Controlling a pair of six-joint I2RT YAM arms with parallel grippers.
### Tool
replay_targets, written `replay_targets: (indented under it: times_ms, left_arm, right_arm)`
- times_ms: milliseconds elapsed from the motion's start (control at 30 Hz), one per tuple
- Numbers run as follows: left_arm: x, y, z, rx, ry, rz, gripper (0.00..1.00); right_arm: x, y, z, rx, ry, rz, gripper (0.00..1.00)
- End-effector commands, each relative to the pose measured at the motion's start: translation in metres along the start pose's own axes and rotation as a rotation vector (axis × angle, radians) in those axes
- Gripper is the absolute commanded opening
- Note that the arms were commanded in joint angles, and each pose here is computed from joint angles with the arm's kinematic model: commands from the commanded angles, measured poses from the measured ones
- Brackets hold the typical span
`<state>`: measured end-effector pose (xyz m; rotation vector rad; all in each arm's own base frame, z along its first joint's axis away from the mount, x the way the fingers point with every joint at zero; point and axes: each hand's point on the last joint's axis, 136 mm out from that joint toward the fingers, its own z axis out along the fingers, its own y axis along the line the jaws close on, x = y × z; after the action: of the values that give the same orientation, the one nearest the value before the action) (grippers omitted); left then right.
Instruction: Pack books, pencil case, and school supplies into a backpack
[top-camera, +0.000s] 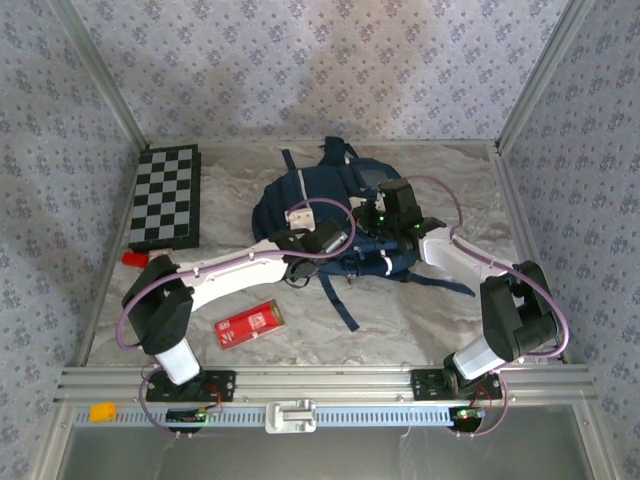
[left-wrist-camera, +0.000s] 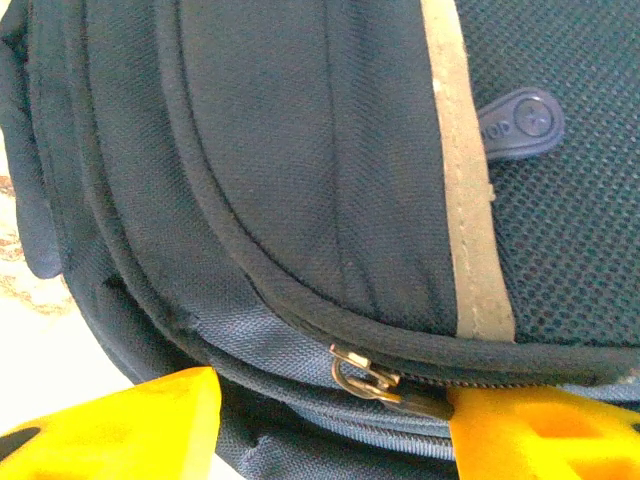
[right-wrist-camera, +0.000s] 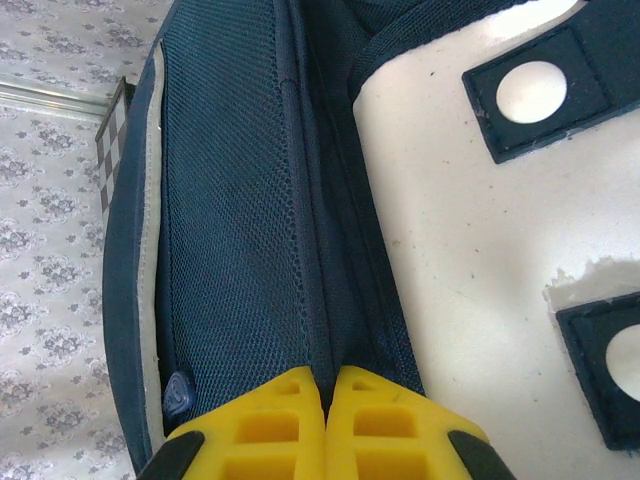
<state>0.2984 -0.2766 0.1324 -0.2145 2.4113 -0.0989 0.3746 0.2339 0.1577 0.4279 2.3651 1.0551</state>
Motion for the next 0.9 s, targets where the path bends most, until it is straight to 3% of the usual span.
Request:
replay_targets:
  times_ms: [0, 133, 867]
  left_arm:
    - [-0.01, -0.008, -0.011, 0.043, 0.013, 0.05, 0.58]
    - [-0.016, -0.018, -0.012, 0.069, 0.009, 0.073, 0.57]
    - [-0.023, -0.011, -0.007, 0.141, 0.051, 0.041, 0.13]
  right_arm:
    - [-0.024, 0.026, -0.007, -0.067, -0.071, -0.031, 0.0]
    - [-0.025, 0.027, -0.007, -0.062, -0.075, -0.04, 0.0]
    - [-0.019, 0.024, 0.001, -0.05, -0.048, -0.048, 0.0]
